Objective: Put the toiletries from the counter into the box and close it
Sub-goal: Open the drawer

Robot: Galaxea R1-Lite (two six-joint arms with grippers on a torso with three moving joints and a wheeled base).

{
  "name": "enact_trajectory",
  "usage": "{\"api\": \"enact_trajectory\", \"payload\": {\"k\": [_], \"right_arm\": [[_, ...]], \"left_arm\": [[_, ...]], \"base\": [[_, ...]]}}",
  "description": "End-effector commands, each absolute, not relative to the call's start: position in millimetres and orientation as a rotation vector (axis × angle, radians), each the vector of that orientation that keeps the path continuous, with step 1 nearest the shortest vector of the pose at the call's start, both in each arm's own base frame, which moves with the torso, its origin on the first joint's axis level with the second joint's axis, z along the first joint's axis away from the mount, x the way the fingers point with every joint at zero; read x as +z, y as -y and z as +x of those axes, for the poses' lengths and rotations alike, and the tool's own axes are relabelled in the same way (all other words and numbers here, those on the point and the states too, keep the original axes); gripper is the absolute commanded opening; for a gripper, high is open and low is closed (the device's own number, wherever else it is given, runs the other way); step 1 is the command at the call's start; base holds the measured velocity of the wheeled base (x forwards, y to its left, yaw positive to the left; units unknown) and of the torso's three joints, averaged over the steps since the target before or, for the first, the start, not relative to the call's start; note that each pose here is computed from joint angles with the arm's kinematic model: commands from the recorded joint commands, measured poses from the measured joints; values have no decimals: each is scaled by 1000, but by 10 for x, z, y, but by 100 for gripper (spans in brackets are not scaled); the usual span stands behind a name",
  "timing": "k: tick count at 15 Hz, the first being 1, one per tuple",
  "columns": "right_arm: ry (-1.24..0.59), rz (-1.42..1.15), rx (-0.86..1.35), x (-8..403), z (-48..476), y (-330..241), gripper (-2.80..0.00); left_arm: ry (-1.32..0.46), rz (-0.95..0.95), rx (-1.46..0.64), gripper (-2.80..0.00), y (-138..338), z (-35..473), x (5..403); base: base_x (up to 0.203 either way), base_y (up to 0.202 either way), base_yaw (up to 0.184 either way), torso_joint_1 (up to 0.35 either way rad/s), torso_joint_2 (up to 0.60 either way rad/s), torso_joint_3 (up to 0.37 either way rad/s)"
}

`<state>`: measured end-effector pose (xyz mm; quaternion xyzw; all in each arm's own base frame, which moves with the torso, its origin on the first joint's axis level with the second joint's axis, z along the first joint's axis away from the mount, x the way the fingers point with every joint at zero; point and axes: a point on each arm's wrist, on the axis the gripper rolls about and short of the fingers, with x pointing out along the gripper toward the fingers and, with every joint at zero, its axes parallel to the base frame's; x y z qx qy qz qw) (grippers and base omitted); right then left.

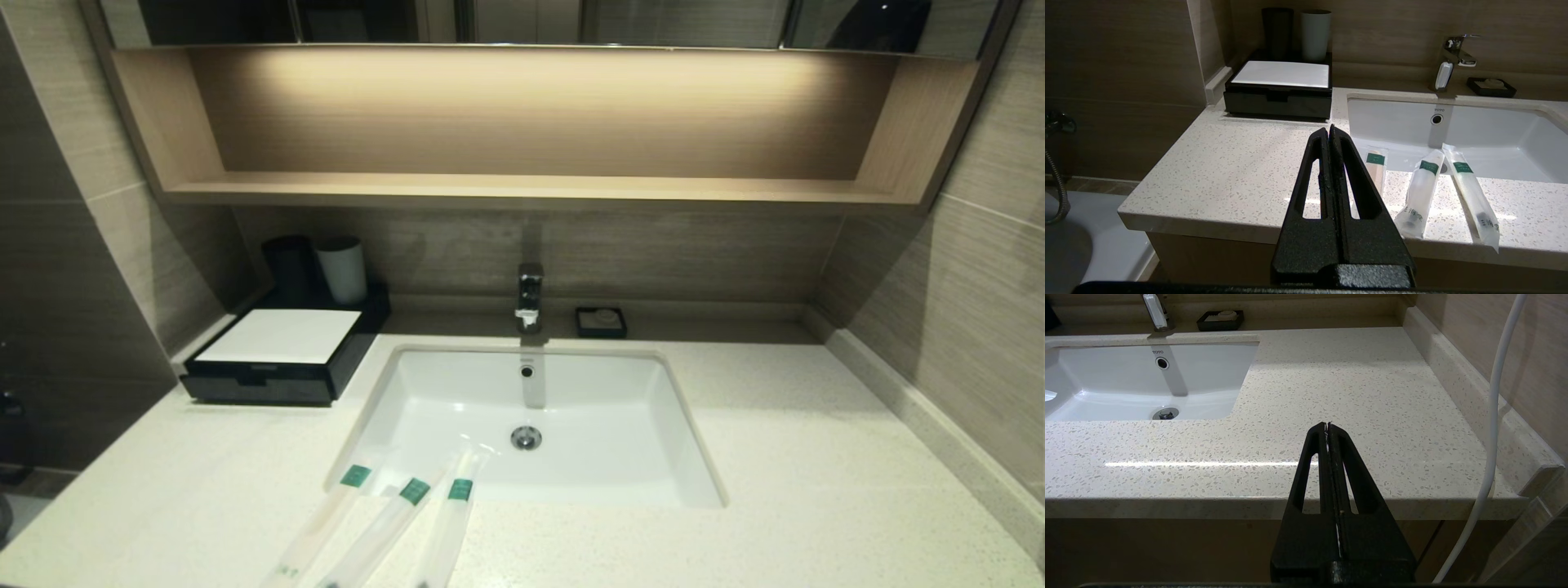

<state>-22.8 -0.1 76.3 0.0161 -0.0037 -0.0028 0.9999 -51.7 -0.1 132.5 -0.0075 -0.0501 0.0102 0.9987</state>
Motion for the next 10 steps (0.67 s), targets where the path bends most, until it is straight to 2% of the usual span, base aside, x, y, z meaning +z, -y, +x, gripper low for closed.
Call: {"api": "enact_trajectory", "payload": {"k": [1, 7, 10], "right_arm": [[7, 32, -6, 766, -228, 1, -280], [7, 32, -6, 766, -228, 1, -280], [6, 32, -6, 763, -227, 1, -280]], "left_arm": [[129, -10, 20, -280, 2, -621, 1465], [214, 37, 21, -280, 4, -849, 1827], [161, 8, 50, -280, -4, -623, 2333]], "base": [[0, 0, 0, 0, 0, 0], [0, 0, 0, 0, 0, 0], [0, 0, 0, 0, 0, 0]]}}
